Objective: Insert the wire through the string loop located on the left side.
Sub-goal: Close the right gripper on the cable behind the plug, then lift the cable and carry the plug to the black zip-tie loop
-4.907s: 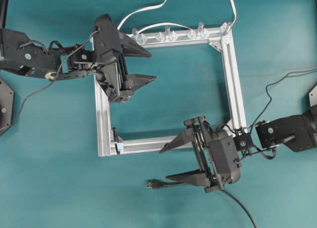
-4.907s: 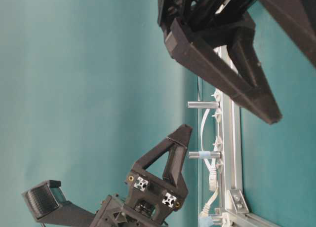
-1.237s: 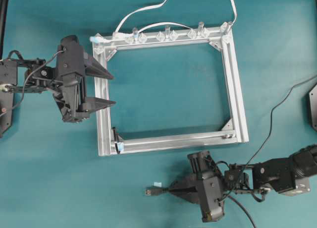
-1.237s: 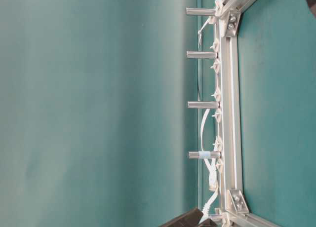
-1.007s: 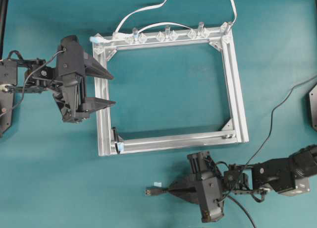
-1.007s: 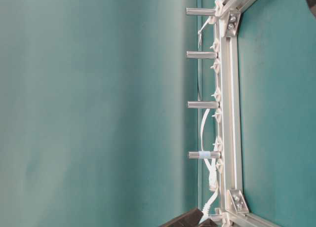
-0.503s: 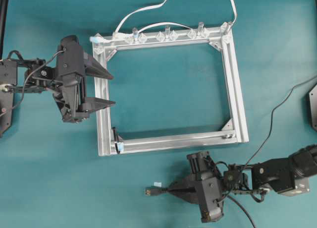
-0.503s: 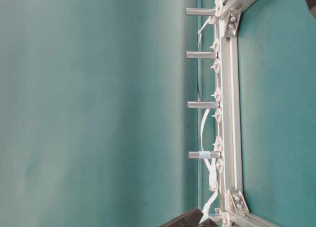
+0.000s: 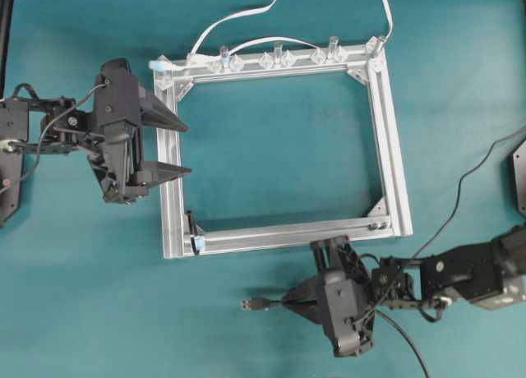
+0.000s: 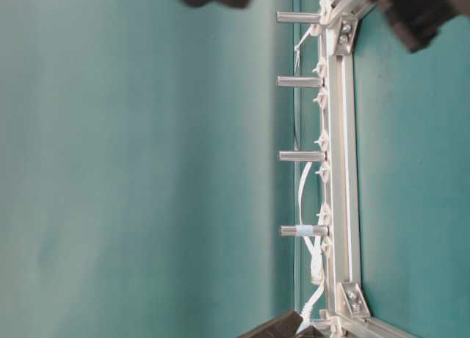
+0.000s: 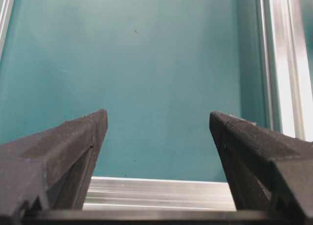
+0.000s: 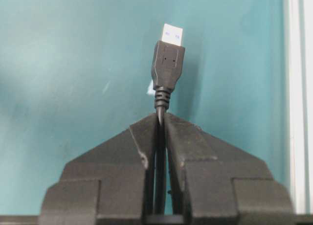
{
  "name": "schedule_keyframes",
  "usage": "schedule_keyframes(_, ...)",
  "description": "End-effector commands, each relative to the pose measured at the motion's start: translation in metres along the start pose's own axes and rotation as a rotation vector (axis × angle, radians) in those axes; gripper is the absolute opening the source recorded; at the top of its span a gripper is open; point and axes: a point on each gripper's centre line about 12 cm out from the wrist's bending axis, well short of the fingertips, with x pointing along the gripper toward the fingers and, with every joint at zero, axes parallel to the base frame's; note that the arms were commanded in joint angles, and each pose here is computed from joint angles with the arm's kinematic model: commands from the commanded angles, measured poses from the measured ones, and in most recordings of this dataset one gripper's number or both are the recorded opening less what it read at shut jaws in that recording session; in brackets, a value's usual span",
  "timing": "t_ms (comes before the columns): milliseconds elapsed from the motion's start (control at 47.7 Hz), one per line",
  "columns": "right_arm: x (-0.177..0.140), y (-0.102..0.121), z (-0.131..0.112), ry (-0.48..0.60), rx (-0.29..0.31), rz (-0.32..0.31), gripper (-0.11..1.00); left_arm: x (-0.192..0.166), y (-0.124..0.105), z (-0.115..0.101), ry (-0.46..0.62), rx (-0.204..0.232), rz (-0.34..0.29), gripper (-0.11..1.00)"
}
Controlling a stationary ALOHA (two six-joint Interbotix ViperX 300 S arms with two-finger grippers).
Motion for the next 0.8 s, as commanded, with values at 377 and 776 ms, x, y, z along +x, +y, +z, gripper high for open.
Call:
schedule_keyframes(377, -0.021, -0.009, 0.043, -0.052, -0.002, 0.027, 0.07, -0.003, -0.001, 0.006, -0.024, 0.006, -0.004, 0.85)
schedule_keyframes(776, -0.022, -0.008, 0.048, -0.057, 0.001, 0.034, 0.07, -0.003, -0.001, 0.006, -0.023, 0.006, -0.004, 0.85)
